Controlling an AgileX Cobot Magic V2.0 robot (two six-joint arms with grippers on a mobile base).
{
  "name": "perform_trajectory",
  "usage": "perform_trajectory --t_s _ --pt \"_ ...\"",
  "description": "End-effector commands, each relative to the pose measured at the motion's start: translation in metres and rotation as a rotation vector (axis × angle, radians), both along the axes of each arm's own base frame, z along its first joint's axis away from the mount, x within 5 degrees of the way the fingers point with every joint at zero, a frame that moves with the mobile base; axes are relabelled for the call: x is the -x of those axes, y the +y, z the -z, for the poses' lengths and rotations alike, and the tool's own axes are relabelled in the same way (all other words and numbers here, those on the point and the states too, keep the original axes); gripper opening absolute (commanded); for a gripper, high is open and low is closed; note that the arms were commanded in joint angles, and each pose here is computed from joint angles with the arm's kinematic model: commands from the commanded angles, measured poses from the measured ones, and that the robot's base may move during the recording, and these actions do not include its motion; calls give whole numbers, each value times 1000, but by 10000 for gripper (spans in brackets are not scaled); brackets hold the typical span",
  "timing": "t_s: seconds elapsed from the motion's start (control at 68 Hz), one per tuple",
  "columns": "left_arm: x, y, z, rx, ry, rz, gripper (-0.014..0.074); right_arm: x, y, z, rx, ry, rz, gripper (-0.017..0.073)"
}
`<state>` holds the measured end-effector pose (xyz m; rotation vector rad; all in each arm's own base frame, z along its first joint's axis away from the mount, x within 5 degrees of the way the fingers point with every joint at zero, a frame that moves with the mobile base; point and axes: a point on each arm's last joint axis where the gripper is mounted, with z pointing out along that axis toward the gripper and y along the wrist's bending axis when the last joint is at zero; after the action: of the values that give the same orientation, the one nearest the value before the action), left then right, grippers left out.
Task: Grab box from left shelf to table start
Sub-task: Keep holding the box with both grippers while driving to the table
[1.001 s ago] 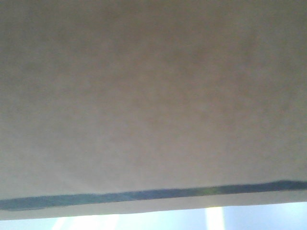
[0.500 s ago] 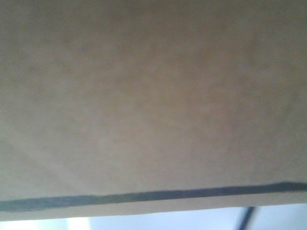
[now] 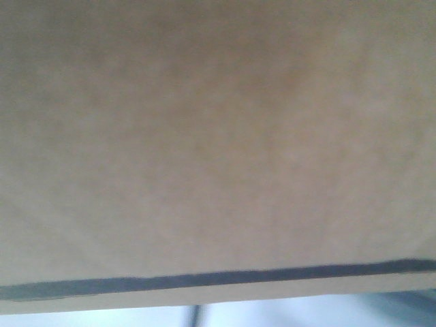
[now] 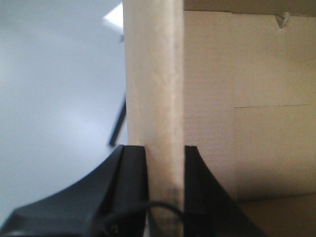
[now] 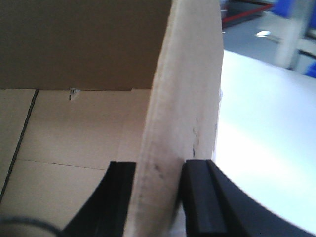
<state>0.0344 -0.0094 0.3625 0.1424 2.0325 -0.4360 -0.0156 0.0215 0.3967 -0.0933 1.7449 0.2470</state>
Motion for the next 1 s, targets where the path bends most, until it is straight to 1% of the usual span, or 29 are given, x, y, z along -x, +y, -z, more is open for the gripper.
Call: perform_trajectory --t_s 0.0,0.986 --pt "-1 1 -23 47 -177 4 -99 -3 -6 -22 16 -169 73 59" --pt "-1 1 -23 44 -176 5 -99 -3 -6 -22 16 -169 73 59"
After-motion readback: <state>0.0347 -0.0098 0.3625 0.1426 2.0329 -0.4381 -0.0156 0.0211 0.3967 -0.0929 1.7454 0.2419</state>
